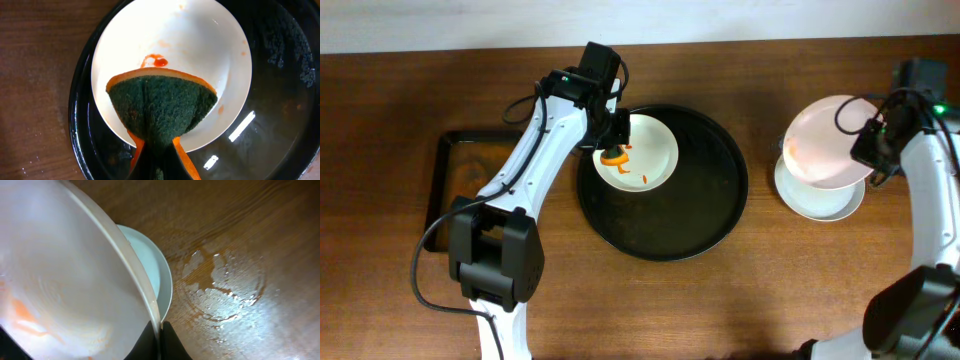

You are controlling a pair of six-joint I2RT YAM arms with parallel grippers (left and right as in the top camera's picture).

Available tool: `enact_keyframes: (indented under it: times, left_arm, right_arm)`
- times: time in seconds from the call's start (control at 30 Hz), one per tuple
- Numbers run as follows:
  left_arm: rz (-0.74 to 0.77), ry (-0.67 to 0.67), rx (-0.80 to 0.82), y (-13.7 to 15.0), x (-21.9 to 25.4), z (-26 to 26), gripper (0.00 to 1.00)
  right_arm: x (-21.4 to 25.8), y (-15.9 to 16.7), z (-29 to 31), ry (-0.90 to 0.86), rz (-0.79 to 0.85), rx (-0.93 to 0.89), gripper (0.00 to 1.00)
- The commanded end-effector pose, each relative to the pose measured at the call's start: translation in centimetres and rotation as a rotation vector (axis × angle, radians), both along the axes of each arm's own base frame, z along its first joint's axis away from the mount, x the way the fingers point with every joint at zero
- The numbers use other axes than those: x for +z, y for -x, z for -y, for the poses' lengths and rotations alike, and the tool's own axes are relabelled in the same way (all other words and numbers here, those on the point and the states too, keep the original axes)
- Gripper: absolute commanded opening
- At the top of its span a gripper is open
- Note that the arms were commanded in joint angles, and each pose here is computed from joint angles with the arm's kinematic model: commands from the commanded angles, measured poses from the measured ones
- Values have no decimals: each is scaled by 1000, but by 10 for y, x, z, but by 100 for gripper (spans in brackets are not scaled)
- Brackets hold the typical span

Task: Clean dirty plates on tray and stack at the side
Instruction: 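Move the right gripper back to the last plate on the tray, then hold the last plate with the right gripper and scrub it with the sponge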

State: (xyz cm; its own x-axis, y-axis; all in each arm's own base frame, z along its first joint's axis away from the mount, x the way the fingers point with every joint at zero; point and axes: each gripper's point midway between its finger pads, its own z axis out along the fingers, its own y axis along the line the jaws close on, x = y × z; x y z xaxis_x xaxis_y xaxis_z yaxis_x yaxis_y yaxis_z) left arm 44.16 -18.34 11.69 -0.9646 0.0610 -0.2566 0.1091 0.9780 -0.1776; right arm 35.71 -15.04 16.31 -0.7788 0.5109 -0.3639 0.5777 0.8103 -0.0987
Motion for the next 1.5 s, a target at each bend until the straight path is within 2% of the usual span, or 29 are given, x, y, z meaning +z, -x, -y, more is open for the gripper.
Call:
enact_keyframes:
  times: [0.0, 0.03, 0.07, 0.13, 0.2, 0.3, 0.73, 1.07, 1.1, 1.23, 1.37, 1.4, 1.47]
  left_arm:
    - [64, 6, -22, -7, 22, -2, 1]
    - [65, 5, -22, -7, 22, -2, 1]
    - [65, 5, -22, -7, 22, -2, 1]
    - [65, 5, -22, -7, 22, -2, 1]
    - [70, -12, -17, -8, 21, -5, 1]
    - [81, -50, -11, -10, 21, -11, 1]
    - [95, -91, 5, -13, 21, -19, 1]
    - [94, -90, 4, -13, 20, -19, 1]
    - [94, -90, 4, -13, 20, -19, 1]
    - [93, -87, 3, -12, 20, -18, 1]
    - [89, -79, 1, -11, 20, -17, 1]
    - [87, -77, 0, -11, 20, -16, 1]
    - [84, -67, -4, -11, 20, -15, 1]
  right_arm:
    - [-15, -5, -2, -85, -5, 5, 31]
    - [-16, -5, -1, -86, -7, 3, 44]
    - [-16, -5, -2, -89, -6, 5, 50]
    - [-16, -9, -12, -132, 8, 29, 54]
    - [-15, -22, -53, -298, 61, 144, 54]
    - [-8, -33, -103, -447, 107, 310, 54]
    - [-25, -69, -258, -450, 130, 705, 57]
    - [-102, -86, -331, -504, 69, 718, 57]
    - [-107, -86, -334, -505, 61, 722, 56]
    - [-140, -80, -342, -517, -9, 672, 42]
    - [-155, -73, -341, -526, -56, 641, 8]
    - [-156, -72, -340, -525, -64, 639, 4]
    - [-156, -67, -339, -526, -83, 634, 4]
